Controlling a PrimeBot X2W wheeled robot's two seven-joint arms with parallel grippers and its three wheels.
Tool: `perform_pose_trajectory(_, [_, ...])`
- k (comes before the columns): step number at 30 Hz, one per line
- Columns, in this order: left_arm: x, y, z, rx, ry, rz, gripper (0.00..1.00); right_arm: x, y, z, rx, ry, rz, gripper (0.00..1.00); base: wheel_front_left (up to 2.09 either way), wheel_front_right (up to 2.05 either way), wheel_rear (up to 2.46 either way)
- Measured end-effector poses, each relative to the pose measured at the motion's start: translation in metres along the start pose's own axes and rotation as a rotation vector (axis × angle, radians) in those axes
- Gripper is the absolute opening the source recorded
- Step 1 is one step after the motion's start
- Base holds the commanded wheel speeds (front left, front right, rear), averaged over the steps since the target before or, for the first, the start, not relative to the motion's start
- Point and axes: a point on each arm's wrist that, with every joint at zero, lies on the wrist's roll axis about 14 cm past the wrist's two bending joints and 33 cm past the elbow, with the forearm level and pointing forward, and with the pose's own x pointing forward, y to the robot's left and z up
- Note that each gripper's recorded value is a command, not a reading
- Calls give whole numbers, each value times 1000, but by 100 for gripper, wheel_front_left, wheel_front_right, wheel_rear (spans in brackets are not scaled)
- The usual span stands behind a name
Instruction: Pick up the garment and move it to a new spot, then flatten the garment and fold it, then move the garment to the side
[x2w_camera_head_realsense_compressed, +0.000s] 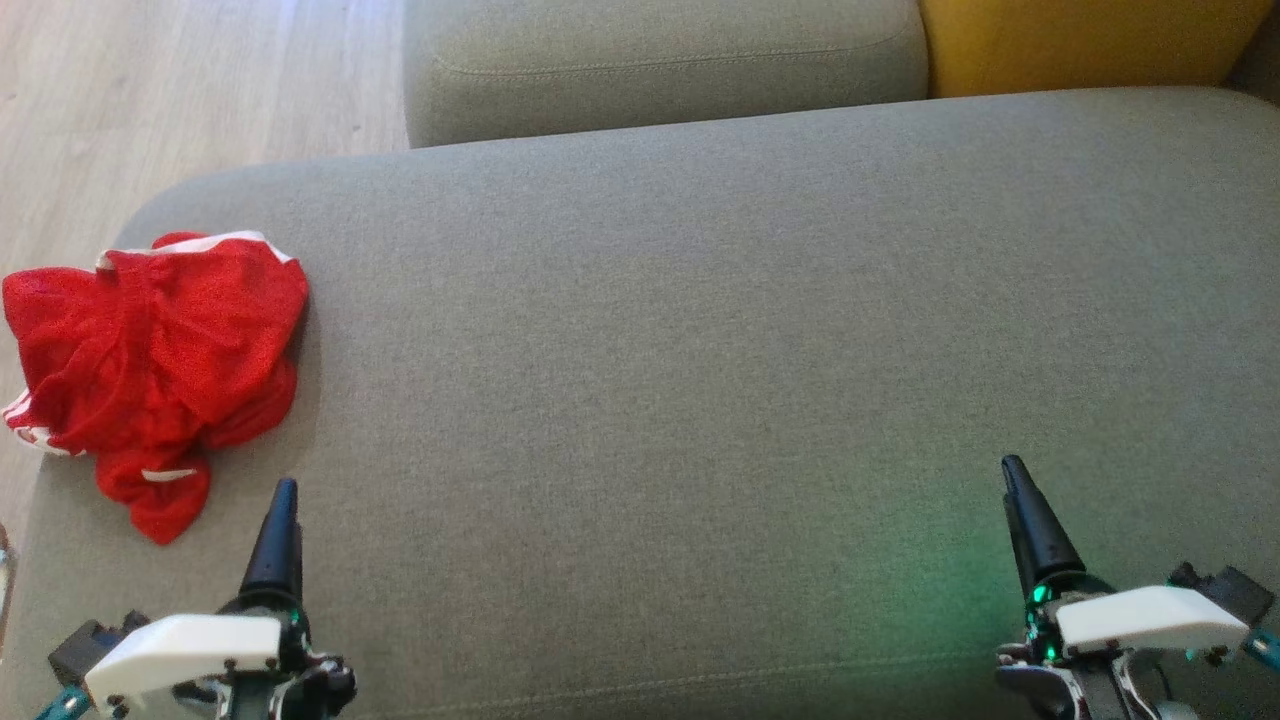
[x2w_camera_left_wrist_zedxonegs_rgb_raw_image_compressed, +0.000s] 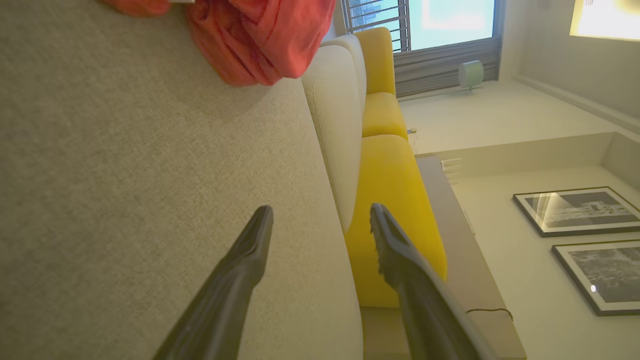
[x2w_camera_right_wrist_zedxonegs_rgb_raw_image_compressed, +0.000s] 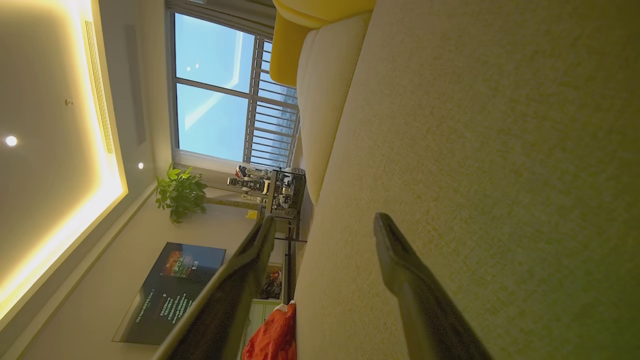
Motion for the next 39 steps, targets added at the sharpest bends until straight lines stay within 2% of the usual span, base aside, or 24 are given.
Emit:
perform_pose_trajectory(15, [2, -15, -8, 234, 7, -27, 100, 4, 23, -4, -260, 0, 69, 100, 0, 0, 0])
perform_pose_trajectory(24, [3, -33, -8, 379, -18, -74, 100, 4, 32, -7, -373, -6, 98, 100, 0, 0, 0])
perform_pose_trajectory(39, [3, -44, -12, 582, -40, -110, 100, 4, 41, -9, -554, -29, 134, 100, 0, 0, 0])
